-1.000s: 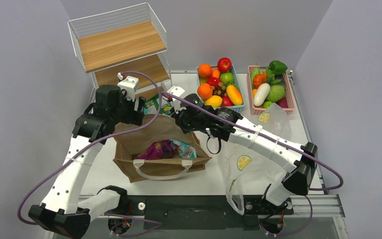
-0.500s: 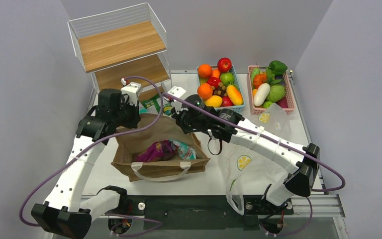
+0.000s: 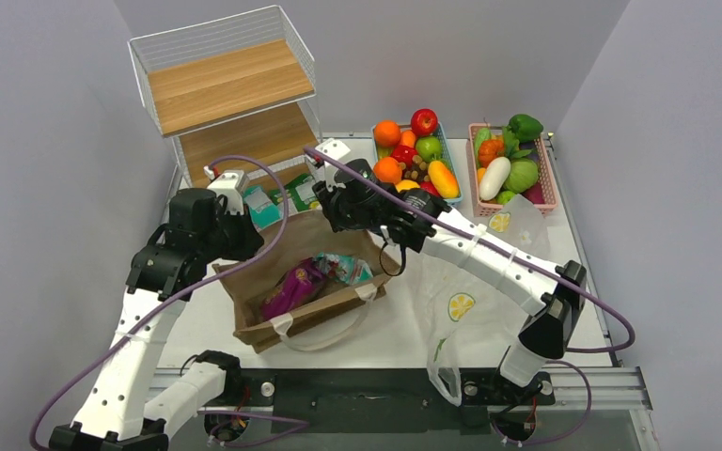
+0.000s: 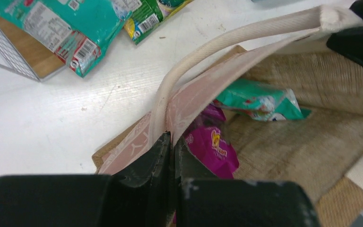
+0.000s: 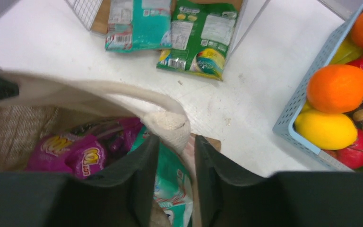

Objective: Place the food into the grocery bag and tie it

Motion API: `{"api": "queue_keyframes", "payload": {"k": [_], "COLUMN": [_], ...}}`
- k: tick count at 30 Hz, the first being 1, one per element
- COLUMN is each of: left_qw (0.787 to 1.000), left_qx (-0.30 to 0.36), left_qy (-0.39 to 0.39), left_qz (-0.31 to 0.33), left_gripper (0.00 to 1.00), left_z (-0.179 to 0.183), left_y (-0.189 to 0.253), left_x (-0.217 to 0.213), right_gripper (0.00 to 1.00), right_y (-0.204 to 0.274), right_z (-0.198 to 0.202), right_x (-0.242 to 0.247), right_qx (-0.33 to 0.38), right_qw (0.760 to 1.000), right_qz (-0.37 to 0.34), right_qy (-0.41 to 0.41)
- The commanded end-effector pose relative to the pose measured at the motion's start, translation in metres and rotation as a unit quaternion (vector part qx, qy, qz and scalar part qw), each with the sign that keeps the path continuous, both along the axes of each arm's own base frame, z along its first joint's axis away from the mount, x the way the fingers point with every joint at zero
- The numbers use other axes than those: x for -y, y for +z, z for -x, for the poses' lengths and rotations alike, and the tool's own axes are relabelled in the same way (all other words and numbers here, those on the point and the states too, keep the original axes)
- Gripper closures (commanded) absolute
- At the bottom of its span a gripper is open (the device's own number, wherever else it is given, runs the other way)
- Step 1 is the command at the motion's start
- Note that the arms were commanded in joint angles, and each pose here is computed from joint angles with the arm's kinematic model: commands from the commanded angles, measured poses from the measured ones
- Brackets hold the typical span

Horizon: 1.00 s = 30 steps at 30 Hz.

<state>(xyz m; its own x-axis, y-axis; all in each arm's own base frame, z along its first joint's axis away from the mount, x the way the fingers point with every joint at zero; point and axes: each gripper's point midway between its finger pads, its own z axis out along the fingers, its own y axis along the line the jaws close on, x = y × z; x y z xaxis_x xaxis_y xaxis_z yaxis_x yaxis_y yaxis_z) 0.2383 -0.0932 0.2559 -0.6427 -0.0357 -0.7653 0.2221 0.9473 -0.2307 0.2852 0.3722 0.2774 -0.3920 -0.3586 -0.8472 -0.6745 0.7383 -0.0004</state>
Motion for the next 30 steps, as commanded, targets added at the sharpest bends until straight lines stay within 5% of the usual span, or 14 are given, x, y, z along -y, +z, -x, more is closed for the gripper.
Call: {"api": "queue_keyframes", "payload": {"k": [1, 3, 9, 21, 30], "left_qw": [0.998, 0.997, 0.995, 0.992, 0.981], "left_qx": [-0.041, -0.049, -0.055, -0.050, -0.054], "left_qy": [0.031, 0.034, 0.038, 0.114, 0.184], "left_qz": [0.048, 0.055, 0.070, -0.001, -0.041], "left_gripper": [1.00, 1.00, 1.00, 1.00, 1.00], "left_z": [0.010, 0.011, 0.012, 0.018, 0.027], "left_y": [0.001, -0.001, -0.011, -0.007, 0.000], "left_x": [0.005, 0.007, 0.011, -0.028, -0.057], "right_gripper": [0.61, 0.48, 0.37, 0.29, 0.14], "right_y": [0.060, 0.063, 0.069, 0.054, 0.045], "right_z": [-0.023, -0.026, -0.029, -0.029, -0.022], "right_x": [0.001, 0.005, 0.020, 0.071, 0.163], "right_qx": [0.056, 0.060, 0.069, 0.069, 0.067], "right_qw": [0.995, 0.995, 0.993, 0.984, 0.943], "right_qz": [-0.064, -0.064, -0.059, -0.021, 0.003], "right_qy": [-0.048, -0.057, -0.075, -0.165, -0.325]}}
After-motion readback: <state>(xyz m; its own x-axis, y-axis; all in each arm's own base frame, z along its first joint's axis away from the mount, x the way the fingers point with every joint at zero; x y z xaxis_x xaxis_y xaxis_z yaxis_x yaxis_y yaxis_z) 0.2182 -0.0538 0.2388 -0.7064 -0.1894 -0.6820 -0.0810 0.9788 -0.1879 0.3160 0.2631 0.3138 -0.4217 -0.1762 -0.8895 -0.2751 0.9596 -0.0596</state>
